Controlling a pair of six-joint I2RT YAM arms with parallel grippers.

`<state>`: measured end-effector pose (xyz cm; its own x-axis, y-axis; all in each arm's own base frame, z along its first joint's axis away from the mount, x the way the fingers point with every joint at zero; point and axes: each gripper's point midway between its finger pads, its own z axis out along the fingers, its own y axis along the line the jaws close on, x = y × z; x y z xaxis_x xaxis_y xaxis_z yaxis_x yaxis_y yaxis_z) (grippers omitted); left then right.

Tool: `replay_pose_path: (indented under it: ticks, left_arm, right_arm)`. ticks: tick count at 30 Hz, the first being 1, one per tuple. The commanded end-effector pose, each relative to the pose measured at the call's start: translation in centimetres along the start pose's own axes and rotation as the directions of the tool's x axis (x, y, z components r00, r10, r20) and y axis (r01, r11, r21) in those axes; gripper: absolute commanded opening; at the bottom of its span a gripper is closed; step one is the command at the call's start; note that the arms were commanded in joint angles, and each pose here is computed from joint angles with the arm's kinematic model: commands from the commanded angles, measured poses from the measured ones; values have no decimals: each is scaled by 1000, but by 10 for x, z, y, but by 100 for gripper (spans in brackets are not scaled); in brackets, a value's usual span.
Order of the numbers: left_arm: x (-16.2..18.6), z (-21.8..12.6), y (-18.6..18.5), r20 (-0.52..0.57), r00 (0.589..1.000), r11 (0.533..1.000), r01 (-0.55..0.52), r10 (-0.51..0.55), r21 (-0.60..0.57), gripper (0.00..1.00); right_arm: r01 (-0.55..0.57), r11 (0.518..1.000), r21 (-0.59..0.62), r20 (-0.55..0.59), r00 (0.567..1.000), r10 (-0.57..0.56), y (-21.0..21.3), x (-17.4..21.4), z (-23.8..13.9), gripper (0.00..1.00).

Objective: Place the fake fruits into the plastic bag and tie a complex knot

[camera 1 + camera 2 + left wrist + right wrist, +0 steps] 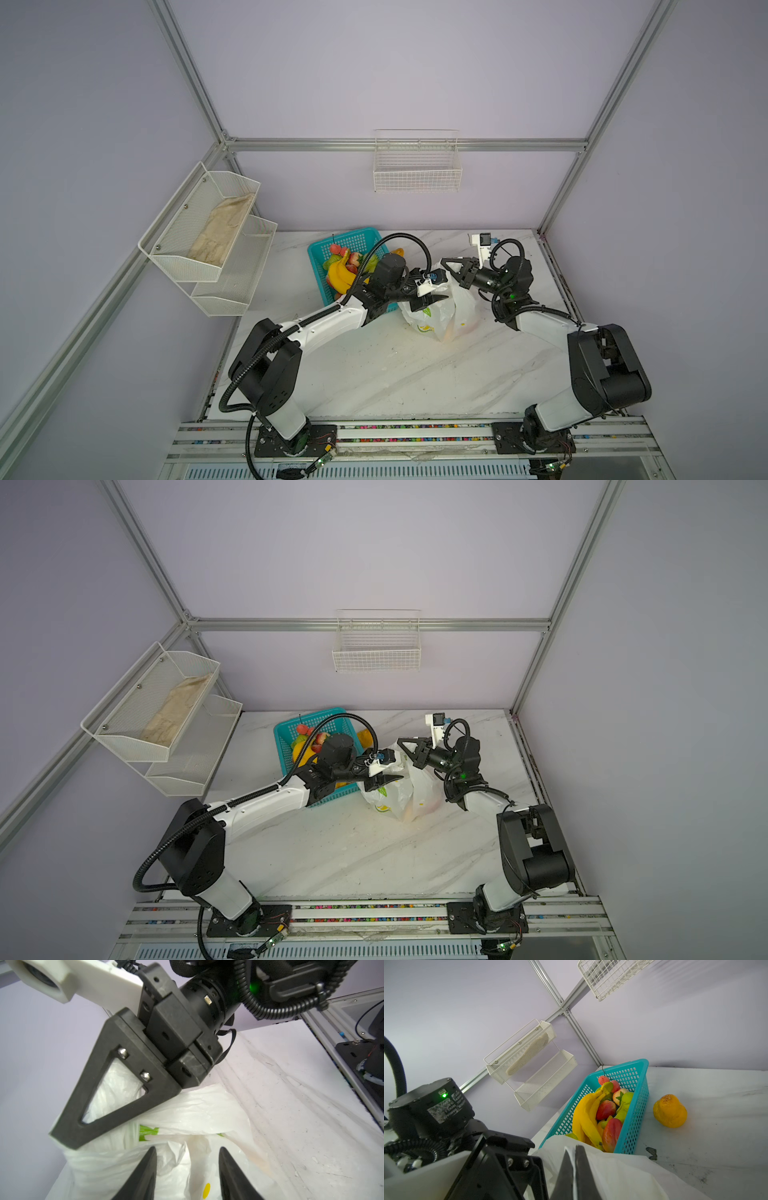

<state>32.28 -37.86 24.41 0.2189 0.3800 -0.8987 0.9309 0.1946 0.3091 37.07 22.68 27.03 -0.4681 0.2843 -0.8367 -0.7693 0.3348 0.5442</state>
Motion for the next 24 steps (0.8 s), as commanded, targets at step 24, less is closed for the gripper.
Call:
replay_pose_path:
  ticks: [24]
  left_arm:
    - [-90, -102, 57, 216, 962, 986, 167, -164, 4, 65]
  right_arm:
    - [266, 960, -82, -59, 961, -271, 25, -2, -5, 0]
